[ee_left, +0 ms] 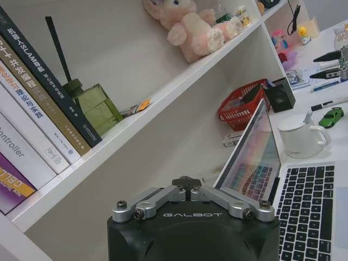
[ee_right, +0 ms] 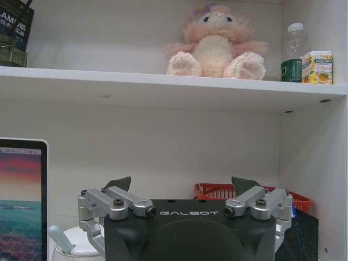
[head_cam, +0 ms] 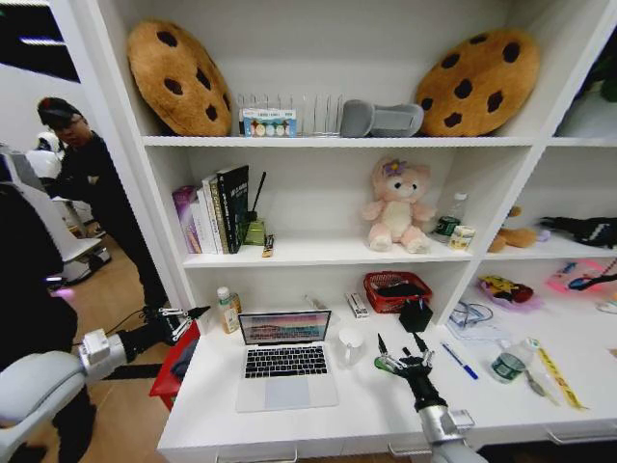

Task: Organize the objects on the table.

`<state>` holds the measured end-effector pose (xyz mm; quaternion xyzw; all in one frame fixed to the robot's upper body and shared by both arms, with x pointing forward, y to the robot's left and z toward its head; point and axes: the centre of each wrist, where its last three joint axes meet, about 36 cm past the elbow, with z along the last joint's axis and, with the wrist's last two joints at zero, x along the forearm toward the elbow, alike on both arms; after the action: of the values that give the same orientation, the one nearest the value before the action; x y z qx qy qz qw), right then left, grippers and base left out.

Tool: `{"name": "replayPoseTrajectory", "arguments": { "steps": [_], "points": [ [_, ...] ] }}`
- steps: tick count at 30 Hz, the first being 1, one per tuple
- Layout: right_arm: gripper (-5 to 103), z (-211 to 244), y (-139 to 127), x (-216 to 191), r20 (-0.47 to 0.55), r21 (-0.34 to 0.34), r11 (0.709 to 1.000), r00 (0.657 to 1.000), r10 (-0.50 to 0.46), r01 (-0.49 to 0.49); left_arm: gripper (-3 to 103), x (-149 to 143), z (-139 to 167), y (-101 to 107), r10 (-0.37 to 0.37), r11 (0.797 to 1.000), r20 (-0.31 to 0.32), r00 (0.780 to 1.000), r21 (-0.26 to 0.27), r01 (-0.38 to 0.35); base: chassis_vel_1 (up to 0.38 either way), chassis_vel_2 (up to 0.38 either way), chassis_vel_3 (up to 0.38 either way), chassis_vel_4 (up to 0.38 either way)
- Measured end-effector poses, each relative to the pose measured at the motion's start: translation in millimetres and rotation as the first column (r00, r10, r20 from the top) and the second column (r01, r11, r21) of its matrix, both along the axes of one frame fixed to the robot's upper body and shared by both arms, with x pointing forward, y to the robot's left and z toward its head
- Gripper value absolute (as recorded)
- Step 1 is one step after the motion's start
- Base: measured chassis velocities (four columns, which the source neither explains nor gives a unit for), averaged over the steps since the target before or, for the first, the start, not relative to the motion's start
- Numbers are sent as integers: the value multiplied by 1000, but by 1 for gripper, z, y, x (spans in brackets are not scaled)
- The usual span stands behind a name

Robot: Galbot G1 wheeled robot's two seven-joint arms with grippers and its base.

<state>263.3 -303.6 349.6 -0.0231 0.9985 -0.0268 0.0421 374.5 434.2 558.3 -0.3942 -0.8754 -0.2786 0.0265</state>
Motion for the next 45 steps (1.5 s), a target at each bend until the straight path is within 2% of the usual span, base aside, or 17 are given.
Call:
{"name": "replayPoseTrajectory", "arguments": {
  "steps": [4,7,10,19,26,34,45],
  "points": [
    [100,-1,0,-1,-3,-5,1000,1000,0,0,0,15,2,-2,-15,1000,5,1000,1,15,0,0,0,0],
    [100,-2,0,-1,-4,-6,1000,1000,-2,2,0,21,-4,-6,-25,1000,-12,1000,-3,25,0,0,0,0],
    [100,-3,0,-1,-8,-6,1000,1000,-6,6,0,27,-21,-16,-50,999,-53,997,-10,49,0,0,0,0],
    [100,-4,-2,-2,-11,-8,1000,1000,-18,18,0,55,-23,-25,-82,997,-52,995,-10,82,0,0,0,0],
    [100,-7,-2,-5,-16,-7,1000,1000,-26,26,0,64,-28,-28,-104,995,-68,992,0,105,0,0,0,0],
    [100,-10,-4,-6,-18,-7,999,999,-38,37,0,77,-38,-41,-147,989,-96,984,-1,147,0,0,0,0],
    [100,-13,-5,-9,-17,-3,999,999,-49,49,0,88,-40,-46,-164,986,-109,981,11,166,0,0,0,0]
  ]
}}
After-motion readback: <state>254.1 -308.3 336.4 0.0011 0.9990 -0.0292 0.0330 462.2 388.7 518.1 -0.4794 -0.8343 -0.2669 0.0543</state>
